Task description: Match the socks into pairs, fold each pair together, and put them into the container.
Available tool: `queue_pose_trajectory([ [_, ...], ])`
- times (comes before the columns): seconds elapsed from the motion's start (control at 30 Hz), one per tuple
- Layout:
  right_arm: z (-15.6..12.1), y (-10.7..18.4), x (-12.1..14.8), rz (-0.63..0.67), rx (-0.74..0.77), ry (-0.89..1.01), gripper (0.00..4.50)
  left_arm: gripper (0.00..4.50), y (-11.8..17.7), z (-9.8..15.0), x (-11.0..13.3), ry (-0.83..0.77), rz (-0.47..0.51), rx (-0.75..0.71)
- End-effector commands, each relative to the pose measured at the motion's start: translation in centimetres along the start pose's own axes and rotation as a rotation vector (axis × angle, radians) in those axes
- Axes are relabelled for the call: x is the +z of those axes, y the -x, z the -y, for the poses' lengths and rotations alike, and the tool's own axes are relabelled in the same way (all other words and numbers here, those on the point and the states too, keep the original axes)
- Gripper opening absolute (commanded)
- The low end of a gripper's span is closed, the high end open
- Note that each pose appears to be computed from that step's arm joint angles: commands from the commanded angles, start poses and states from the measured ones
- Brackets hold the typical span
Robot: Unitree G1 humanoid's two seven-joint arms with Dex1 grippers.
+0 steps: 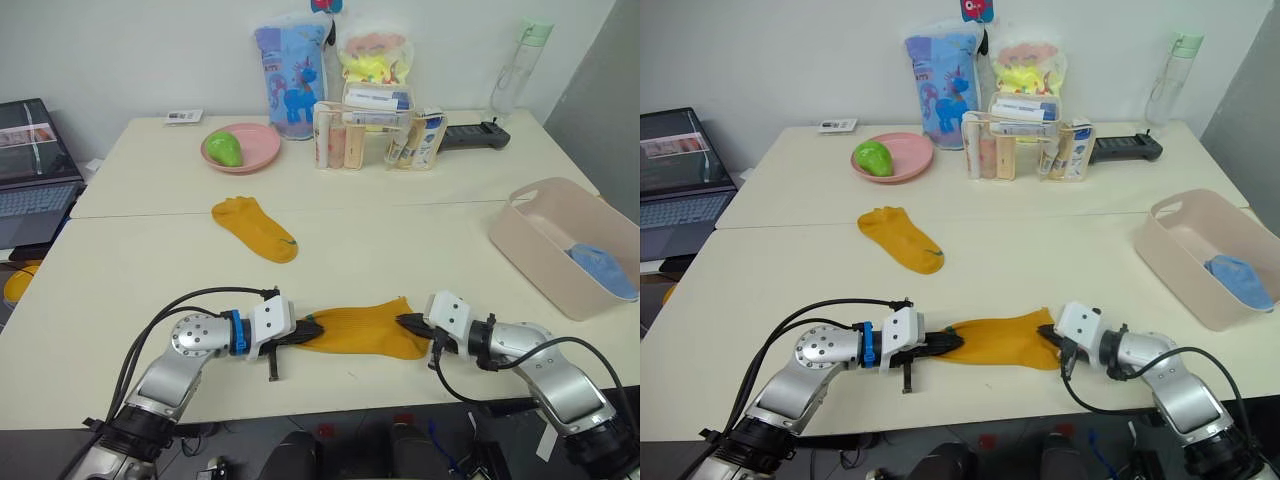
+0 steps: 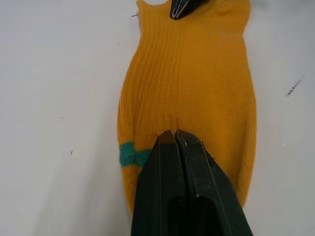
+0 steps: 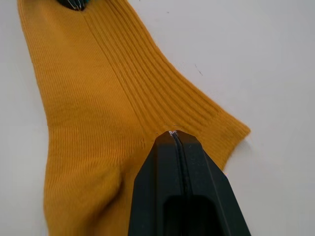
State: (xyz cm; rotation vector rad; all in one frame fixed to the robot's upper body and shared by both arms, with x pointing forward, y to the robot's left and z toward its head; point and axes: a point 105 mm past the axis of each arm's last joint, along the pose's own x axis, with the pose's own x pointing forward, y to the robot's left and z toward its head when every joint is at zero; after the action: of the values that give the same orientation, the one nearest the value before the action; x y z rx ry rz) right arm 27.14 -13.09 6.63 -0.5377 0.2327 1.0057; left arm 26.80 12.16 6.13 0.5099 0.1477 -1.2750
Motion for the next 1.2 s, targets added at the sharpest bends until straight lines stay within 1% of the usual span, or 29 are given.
queue_pose_trajectory([
  [0.03,0.6,1.4,-1.8,-0.074,-0.024,-0.008,0.00,0.01,1.0,-0.2,-0.2,0.002,-0.003,0.011],
  [0.1,0.5,1.7,-1.6,-0.062,-0.020,-0.008,0.00,0.01,1.1,-0.3,0.1,0.003,0.012,0.012],
  [0.2,0.2,1.9,0.6,0.049,0.000,-0.053,0.00,0.01,1.4,-0.5,1.3,0.004,0.054,0.003],
  [0.27,-0.2,1.8,2.7,0.143,0.028,-0.087,0.00,0.01,1.7,-0.6,2.2,0.014,0.087,0.007],
  [0.33,-0.6,1.7,3.4,0.169,0.052,-0.103,0.00,0.01,1.8,-0.3,2.5,0.016,0.095,-0.002],
  [0.5,-1.6,1.2,2.8,0.129,0.093,-0.114,0.00,0.01,2.1,0.3,2.3,0.025,0.071,-0.013],
  [0.53,-1.8,1.0,2.5,0.114,0.097,-0.114,0.00,0.01,2.1,0.4,2.0,0.023,0.053,-0.014],
  [0.6,-2.6,0.9,0.7,0.035,0.119,-0.096,0.00,0.01,2.4,0.7,0.3,0.032,-0.022,-0.010],
  [0.63,-2.8,0.9,0.1,0.012,0.126,-0.090,0.00,0.01,2.5,0.8,-0.3,0.039,-0.044,-0.006],
  [0.73,-2.5,1.7,-0.9,-0.030,0.114,-0.091,0.00,0.01,2.6,0.7,-1.0,0.063,-0.044,0.020],
  [0.83,-2.0,2.7,-1.6,-0.064,0.095,-0.078,0.00,0.01,2.8,0.8,-1.1,0.065,-0.043,0.022],
  [0.9,-1.8,3.3,-1.7,-0.062,0.087,-0.088,0.00,0.01,3.0,1.0,-0.8,0.075,-0.023,0.019],
  [1.0,-1.2,4.5,0.3,0.040,0.055,-0.168,0.00,0.01,3.5,0.9,1.1,0.149,0.079,0.034],
  [1.07,-1.0,4.9,0.9,0.068,0.045,-0.190,0.00,0.01,3.8,0.9,1.8,0.181,0.114,0.033],
  [1.13,1.4,6.0,1.9,0.126,-0.074,-0.240,0.00,0.01,5.1,-1.2,3.0,0.320,0.198,0.161],
  [1.17,2.3,6.4,2.1,0.143,-0.124,-0.253,0.00,0.01,5.7,-1.8,3.3,0.363,0.223,0.201],
  [1.2,3.5,6.9,2.0,0.149,-0.198,-0.257,0.18,0.18,6.4,-3.1,3.2,0.389,0.240,0.283],
])
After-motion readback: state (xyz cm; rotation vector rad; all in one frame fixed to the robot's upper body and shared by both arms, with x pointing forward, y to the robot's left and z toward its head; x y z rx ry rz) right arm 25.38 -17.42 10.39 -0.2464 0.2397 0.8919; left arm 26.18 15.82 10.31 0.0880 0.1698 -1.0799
